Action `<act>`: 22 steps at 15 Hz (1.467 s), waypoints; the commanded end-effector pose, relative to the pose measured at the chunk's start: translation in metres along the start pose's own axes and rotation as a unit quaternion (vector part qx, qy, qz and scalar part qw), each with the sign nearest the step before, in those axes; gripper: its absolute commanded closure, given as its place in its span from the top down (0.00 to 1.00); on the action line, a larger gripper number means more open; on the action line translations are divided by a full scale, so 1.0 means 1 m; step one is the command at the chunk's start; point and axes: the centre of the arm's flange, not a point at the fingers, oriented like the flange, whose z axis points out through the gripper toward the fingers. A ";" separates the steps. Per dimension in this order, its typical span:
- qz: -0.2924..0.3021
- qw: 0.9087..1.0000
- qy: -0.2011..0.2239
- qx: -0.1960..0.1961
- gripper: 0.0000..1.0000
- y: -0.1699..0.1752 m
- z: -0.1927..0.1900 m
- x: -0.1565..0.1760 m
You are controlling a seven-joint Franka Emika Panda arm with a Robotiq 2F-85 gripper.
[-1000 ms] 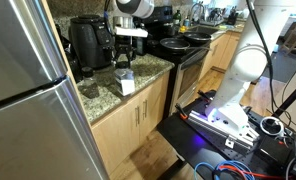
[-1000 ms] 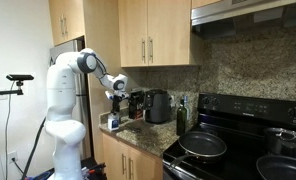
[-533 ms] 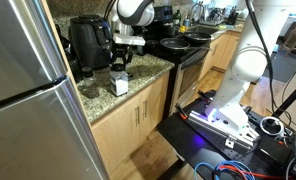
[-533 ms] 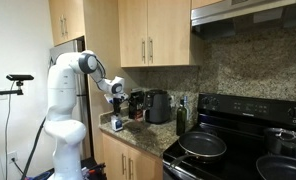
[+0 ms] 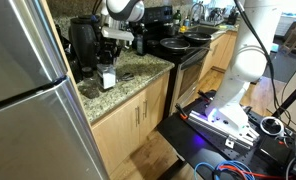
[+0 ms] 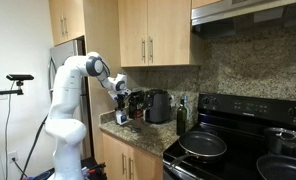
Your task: Move the bottle to the left side of the counter
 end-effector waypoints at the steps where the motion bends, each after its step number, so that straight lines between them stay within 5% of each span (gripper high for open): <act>1: 0.000 1.000 0.000 0.002 0.64 -0.002 0.001 0.004; 2: 0.000 1.000 -0.001 0.002 0.64 -0.003 0.002 0.005; 3: 0.000 1.000 -0.003 0.002 0.39 -0.003 0.004 0.005; 8: -0.016 0.999 -0.008 -0.032 0.39 -0.012 0.054 -0.005; 15: -0.007 0.999 0.000 -0.054 0.39 -0.038 0.050 -0.034; 16: 0.002 0.998 0.007 -0.058 0.89 -0.039 0.048 -0.036; 21: 0.038 0.996 0.055 -0.065 1.00 -0.052 0.013 -0.055; 22: 0.045 0.994 0.070 -0.069 1.00 -0.042 0.023 -0.025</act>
